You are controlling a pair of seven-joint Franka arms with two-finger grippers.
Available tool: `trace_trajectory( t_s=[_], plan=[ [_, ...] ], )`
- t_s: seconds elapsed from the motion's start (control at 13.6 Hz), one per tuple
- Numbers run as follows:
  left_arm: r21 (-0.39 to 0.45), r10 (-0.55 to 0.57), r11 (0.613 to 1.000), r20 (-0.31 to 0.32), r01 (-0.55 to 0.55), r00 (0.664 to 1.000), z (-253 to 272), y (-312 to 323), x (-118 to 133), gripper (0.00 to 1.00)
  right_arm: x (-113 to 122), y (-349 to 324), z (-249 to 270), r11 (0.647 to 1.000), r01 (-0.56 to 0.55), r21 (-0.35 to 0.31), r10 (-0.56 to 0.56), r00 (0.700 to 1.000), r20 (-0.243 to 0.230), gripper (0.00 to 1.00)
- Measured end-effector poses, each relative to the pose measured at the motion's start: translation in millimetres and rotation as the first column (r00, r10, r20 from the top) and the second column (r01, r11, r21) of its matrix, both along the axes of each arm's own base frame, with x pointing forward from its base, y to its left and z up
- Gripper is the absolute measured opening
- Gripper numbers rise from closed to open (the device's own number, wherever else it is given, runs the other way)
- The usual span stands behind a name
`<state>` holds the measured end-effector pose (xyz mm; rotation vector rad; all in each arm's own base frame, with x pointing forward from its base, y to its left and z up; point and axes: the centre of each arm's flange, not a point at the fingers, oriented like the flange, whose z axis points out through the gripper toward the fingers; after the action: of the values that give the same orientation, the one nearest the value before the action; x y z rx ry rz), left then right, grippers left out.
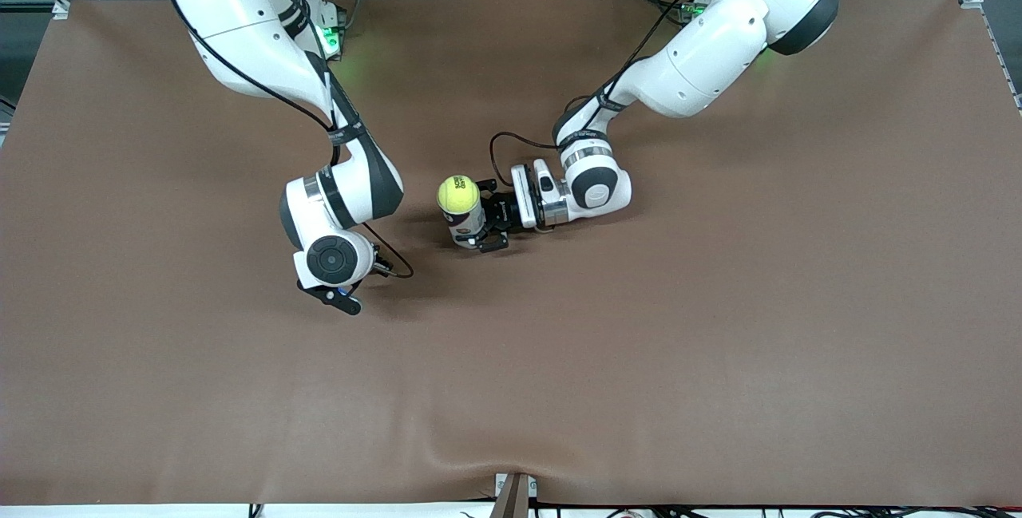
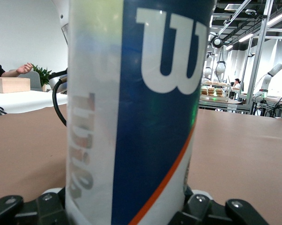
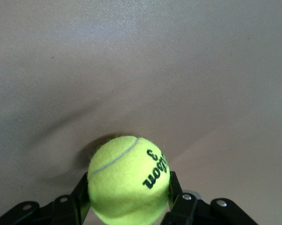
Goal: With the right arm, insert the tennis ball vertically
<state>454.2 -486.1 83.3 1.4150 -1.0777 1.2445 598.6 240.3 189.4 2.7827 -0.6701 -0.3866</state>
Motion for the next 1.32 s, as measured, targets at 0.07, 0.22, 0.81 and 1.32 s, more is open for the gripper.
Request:
trace_trajectory(
  t_s=[0.07, 0.22, 0.81, 1.32],
  plan=[
    [0.0, 0.0, 1.0, 0.0, 0.0, 1.0, 0.0, 0.0, 0.0, 0.75, 0.2, 0.2, 0.7, 1.0, 0.0, 0.0, 0.0, 1.0, 0.001, 0.67],
    [0.0, 0.0, 1.0, 0.0, 0.0, 1.0, 0.0, 0.0, 0.0, 0.75, 5.8, 3.1, 15.1, 1.0, 0.0, 0.004, 0.0, 1.0, 0.009, 0.67],
    [0.001, 0.0, 1.0, -0.001, 0.0, 1.0, 0.0, 0.4, -0.4, 0.75, 12.6, 76.0, 227.2, 0.989, 0.076, 0.129, -0.082, 0.996, 0.039, 0.67],
    [0.009, -0.001, 1.0, 0.005, 0.0, 1.0, -2.2, 2.3, -1.3, 0.83, -46.6, 177.4, 254.3, 0.984, 0.128, 0.126, -0.138, 0.988, 0.075, 0.67]
  ],
)
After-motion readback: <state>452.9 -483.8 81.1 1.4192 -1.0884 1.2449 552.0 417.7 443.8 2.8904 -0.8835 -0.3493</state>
